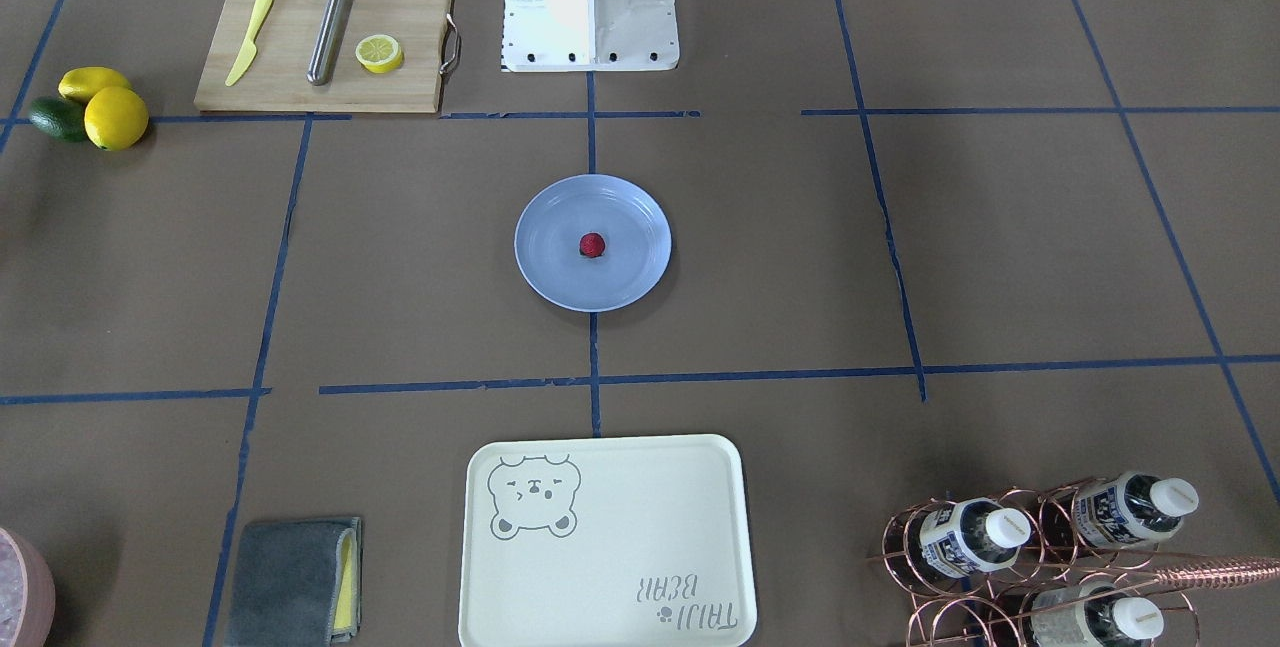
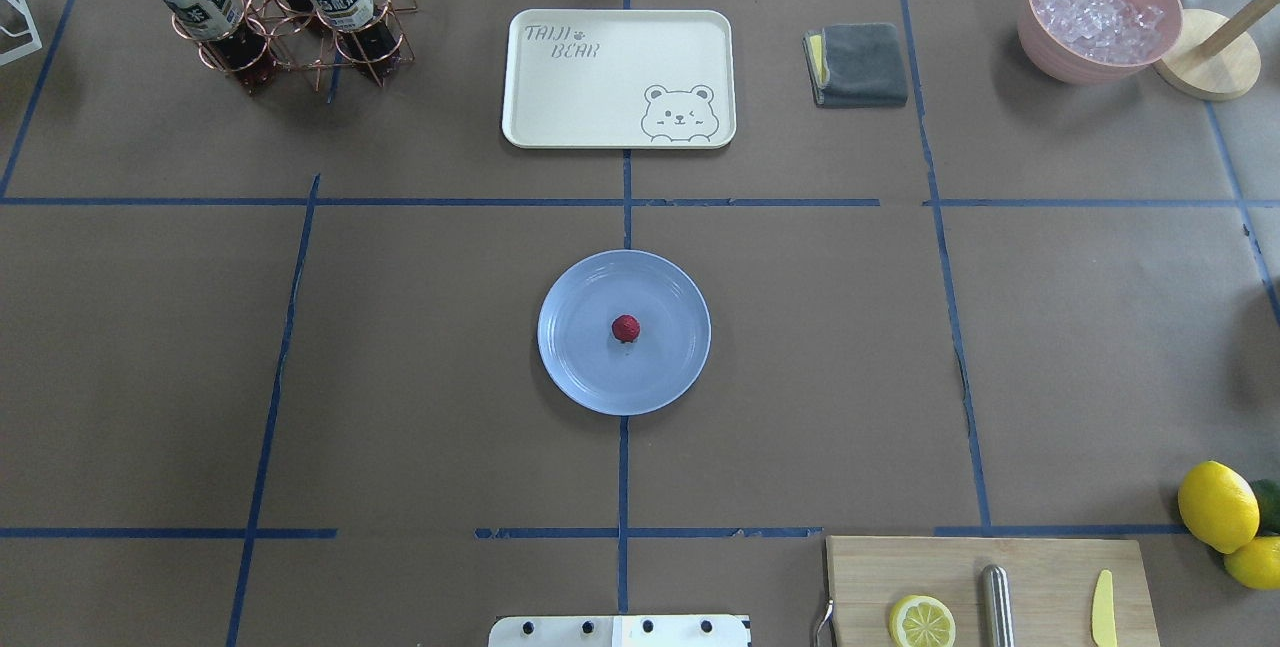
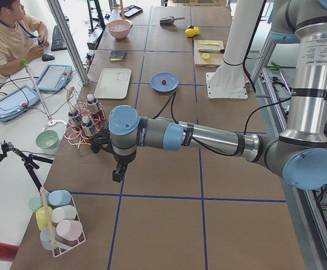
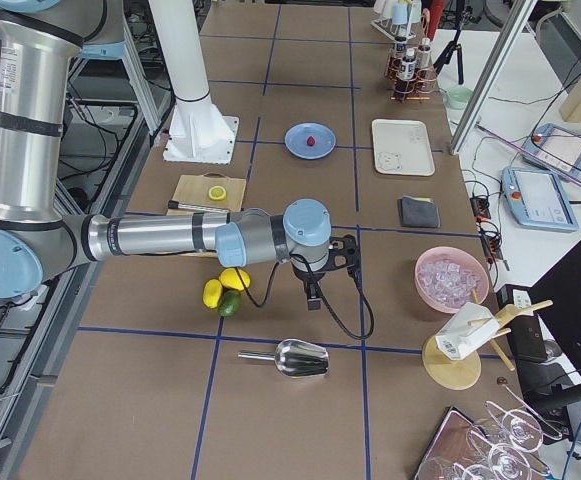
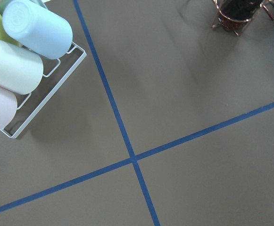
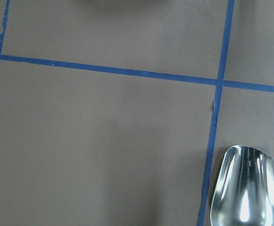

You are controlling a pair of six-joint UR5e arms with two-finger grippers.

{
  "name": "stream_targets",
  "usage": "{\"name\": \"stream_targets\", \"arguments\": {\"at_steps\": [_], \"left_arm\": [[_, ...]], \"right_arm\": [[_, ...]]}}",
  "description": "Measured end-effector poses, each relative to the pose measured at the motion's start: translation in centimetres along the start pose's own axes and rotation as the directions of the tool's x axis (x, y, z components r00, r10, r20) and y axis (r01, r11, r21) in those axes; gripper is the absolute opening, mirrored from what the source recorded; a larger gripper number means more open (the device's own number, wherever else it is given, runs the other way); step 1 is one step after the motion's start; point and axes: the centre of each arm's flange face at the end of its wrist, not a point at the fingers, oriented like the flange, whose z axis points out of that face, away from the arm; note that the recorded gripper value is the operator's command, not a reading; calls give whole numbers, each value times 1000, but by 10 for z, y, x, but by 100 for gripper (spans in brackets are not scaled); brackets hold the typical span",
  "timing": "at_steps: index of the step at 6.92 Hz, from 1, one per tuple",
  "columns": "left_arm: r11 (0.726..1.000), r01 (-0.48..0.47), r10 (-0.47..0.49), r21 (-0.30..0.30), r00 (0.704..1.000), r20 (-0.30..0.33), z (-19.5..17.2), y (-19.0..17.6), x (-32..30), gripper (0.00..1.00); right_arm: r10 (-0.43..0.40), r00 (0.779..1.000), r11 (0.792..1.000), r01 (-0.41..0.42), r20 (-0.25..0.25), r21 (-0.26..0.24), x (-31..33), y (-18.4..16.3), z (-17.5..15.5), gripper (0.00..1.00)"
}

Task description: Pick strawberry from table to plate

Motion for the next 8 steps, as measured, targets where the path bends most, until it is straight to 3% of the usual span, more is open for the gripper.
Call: {"name": "stream_targets", "arguments": {"at_steps": [3, 8], "left_arm": [[997, 44, -45, -60, 999, -12, 33, 56, -20, 100], [995, 59, -61, -79, 998, -23, 51, 94, -30, 100]], "right_arm": [[5, 1000, 1000, -5, 5, 6, 5, -2, -1, 100], [20, 1000, 1000, -20, 2, -1, 9, -2, 3, 100]]}}
